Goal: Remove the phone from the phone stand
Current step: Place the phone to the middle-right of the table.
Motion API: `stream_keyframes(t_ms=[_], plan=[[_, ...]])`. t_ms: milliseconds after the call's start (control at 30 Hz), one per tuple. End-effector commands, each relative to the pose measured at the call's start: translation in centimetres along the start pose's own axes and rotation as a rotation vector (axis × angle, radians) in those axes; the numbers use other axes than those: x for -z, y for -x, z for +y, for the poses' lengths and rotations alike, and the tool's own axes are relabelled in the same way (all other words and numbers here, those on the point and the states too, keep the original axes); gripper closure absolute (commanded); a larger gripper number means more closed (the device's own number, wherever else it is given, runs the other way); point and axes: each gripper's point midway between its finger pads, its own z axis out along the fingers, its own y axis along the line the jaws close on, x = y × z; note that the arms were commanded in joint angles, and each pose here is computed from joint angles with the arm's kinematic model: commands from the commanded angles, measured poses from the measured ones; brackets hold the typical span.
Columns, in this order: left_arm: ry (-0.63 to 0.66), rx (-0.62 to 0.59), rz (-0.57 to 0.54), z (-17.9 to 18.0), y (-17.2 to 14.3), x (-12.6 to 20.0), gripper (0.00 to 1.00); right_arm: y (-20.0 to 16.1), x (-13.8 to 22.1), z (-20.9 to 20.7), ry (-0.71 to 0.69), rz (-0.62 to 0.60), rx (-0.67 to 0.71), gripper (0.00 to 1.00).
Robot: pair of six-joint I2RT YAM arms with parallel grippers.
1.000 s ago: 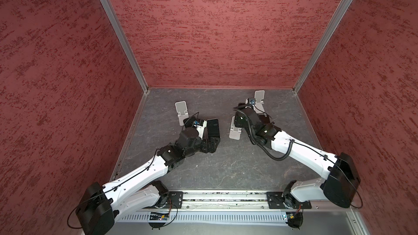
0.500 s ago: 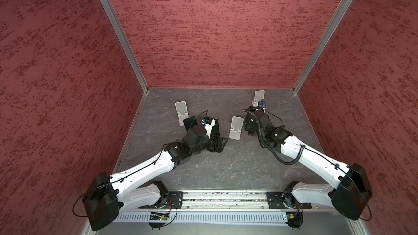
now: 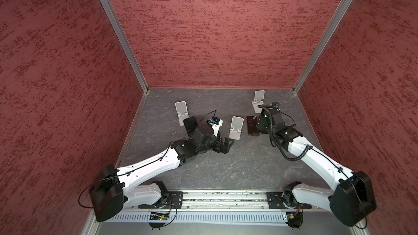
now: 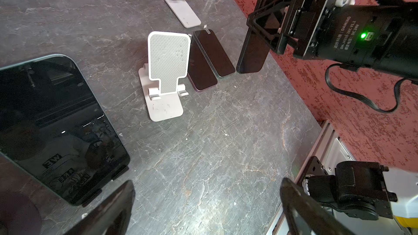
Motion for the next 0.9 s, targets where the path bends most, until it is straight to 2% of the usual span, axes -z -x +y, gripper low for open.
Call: stream_keyframes(t_ms=[0, 567, 867], plan=[[-0.021, -0.030, -0.034, -1.1, 1.3, -0.1, 0.00, 0.4, -0.3, -0.9, -0.012, -0.006, 0.001, 0.33], [-0.046, -0.075, -0.032, -2.0, 0.8, 0.5, 0.00, -0.2, -3.9, -7.3, -0.196, 0.058, -0.010, 0.33], [-0.044, -0.090, -0.065, -1.7, 0.9, 1.1, 0.01, -0.4, -5.9, -9.3, -0.291, 0.093, 0.068, 0.33]])
